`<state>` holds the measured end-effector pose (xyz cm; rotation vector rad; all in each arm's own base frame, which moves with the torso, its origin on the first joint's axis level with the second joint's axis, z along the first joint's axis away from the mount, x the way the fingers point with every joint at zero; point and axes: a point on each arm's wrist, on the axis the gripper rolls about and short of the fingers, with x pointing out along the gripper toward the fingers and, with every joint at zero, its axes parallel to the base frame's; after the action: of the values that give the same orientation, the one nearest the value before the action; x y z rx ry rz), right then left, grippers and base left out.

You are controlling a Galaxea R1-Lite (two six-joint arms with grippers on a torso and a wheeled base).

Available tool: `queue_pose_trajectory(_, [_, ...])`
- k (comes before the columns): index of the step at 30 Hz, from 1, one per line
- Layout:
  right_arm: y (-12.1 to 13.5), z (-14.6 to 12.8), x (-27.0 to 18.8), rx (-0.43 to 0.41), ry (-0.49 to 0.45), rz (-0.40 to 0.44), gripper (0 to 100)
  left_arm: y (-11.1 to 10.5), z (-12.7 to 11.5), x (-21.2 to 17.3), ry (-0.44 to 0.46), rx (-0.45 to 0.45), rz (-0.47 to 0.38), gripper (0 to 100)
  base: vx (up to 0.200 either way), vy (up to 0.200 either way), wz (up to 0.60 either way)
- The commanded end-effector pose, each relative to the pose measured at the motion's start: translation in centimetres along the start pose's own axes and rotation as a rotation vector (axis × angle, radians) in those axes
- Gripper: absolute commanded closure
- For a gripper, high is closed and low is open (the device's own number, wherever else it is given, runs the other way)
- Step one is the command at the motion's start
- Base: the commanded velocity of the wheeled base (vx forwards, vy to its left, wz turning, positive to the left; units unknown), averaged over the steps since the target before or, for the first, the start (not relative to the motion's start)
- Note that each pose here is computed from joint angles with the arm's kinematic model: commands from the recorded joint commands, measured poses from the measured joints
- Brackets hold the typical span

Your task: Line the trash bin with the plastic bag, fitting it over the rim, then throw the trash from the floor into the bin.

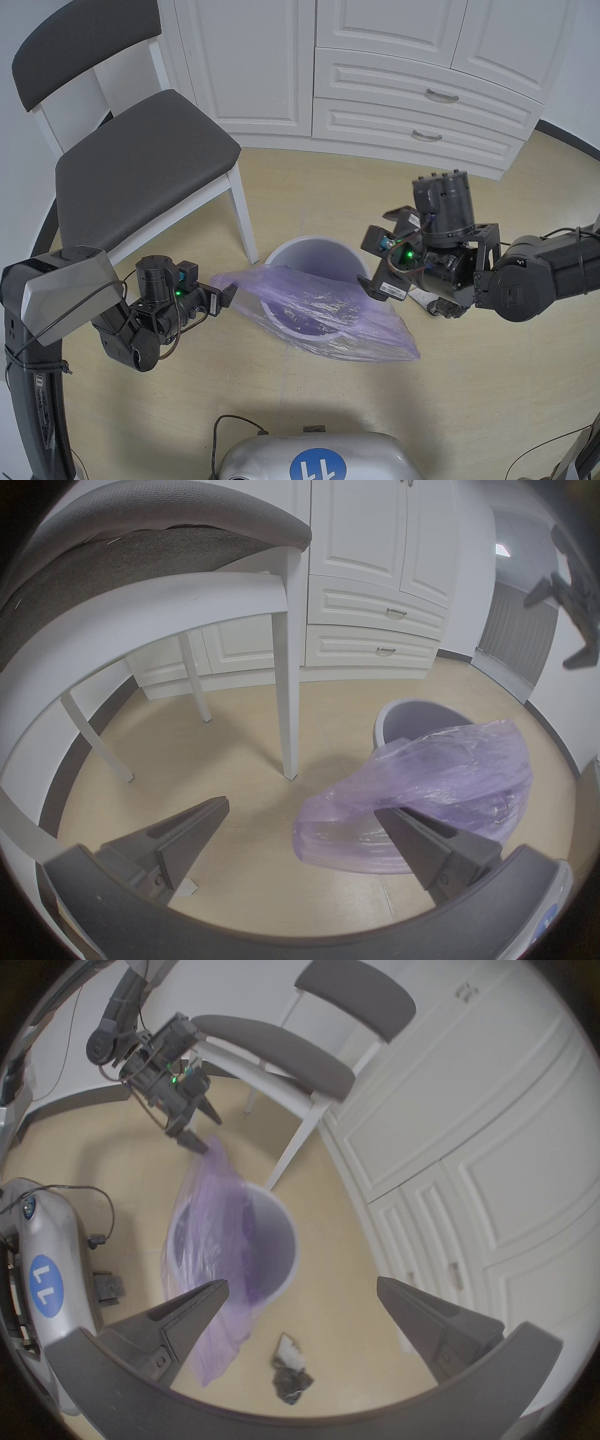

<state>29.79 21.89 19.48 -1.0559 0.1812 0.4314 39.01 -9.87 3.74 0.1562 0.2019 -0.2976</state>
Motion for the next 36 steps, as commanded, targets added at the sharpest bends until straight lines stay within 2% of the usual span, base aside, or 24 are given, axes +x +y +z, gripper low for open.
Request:
queue_pose_trajectory(1, [0.8, 5.4, -2.9, -0.076, -0.086, -0.049, 0, 0.7, 0.1, -0.1, -0.006, -0.014, -0.004, 0, 0.0, 0.0, 0.0])
queue_pose_trajectory(4, [1.7, 6.0, -2.9, -0.086, -0.078, -0.047, 0, 0.8, 0.1, -0.1, -0.007, -0.015, 0.001, 0, 0.0, 0.0, 0.0])
queue_pose_trajectory(6, [3.4, 6.5, -2.4, -0.104, -0.057, -0.032, 0, 0.9, 0.0, 0.0, -0.01, -0.013, 0.006, 0, 0.0, 0.0, 0.0])
queue_pose_trajectory(8, [3.7, 6.5, -2.1, -0.11, -0.05, -0.026, 0, 0.9, 0.0, 0.0, -0.01, -0.013, 0.006, 0, 0.0, 0.0, 0.0])
queue_pose_trajectory(9, [5.0, 6.2, -1.1, -0.125, -0.029, -0.003, 0, 1.1, 0.1, 0.0, -0.014, -0.011, 0.011, 0, 0.0, 0.0, 0.0])
queue_pose_trajectory(20, [9.8, 4.8, 2.8, -0.11, 0.059, 0.088, 0, 1.5, 0.1, 0.1, -0.017, -0.011, 0.024, 0, 0.0, 0.0, 0.0])
queue_pose_trajectory(26, [11.1, 3.9, 4.6, -0.122, 0.098, 0.107, 0, 1.5, 0.1, 0.0, -0.018, -0.008, 0.027, 0, 0.0, 0.0, 0.0])
queue_pose_trajectory(36, [11.6, 2.7, 6.9, -0.118, 0.138, 0.108, 0, 1.4, 0.0, 0.1, -0.018, -0.004, 0.025, 0, 0.0, 0.0, 0.0])
